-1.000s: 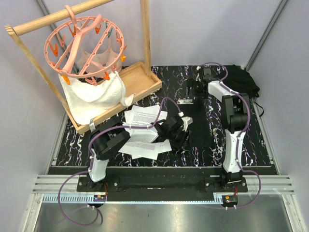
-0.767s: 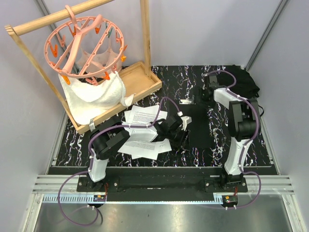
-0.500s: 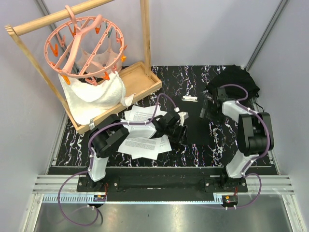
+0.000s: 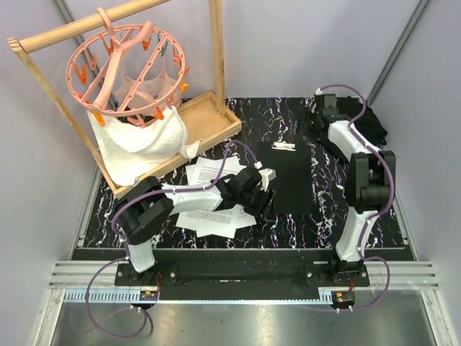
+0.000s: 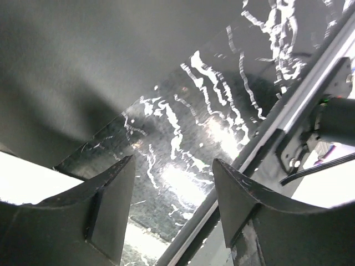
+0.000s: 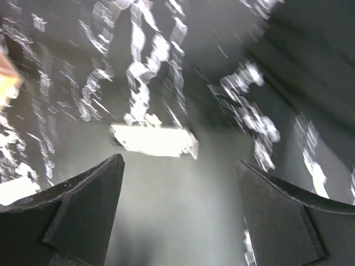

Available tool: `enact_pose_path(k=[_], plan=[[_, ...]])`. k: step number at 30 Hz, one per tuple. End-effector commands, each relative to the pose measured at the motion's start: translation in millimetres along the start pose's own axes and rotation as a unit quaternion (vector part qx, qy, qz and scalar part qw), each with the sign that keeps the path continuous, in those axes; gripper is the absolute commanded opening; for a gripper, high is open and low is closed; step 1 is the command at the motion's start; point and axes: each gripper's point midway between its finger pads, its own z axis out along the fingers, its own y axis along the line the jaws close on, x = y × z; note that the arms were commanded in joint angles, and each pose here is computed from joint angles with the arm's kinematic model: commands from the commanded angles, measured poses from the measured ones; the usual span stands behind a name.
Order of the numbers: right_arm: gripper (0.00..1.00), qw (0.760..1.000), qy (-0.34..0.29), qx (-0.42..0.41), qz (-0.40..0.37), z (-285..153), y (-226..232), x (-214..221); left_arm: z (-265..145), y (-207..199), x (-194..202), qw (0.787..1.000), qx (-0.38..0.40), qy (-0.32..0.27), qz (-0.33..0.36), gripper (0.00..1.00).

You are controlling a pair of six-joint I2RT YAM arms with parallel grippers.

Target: Put the files into the folder

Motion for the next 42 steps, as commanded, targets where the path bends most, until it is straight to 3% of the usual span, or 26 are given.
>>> enact_pose_path(k=[1, 5, 9, 20, 31, 42], plan=[[0.89, 0.993, -0.008, -0.104, -0.05, 26.6, 48.5, -27.3, -0.6, -16.5, -13.4, 0.999, 0.038, -0.011, -0.001, 0.6], [0.85, 0.989, -0.002, -0.135, -0.058, 46.3, 65.5, -31.9, 19.3, -18.3, -14.6, 0.998, 0.063, -0.014, -0.018, 0.56], [0.74, 0.984, 0.018, -0.171, -0.054, 64.6, 79.8, -25.1, 27.7, -13.0, -16.2, 0.998, 0.056, -0.012, -0.025, 0.55], [0.73, 0.988, 0.068, -0.137, -0.031, 83.3, 60.7, 15.1, 29.1, 24.1, -13.8, 0.999, 0.015, -0.009, -0.043, 0.54], [0.73, 0.992, 0.103, -0.06, 0.038, 40.1, 10.6, 61.2, 36.5, 54.9, -10.7, 0.999, -0.025, 0.006, -0.039, 0.55], [0.74, 0.98, 0.117, 0.066, 0.146, -27.3, -68.2, 131.4, 45.3, 67.5, -41.8, 0.999, -0.036, -0.016, -0.034, 0.55]])
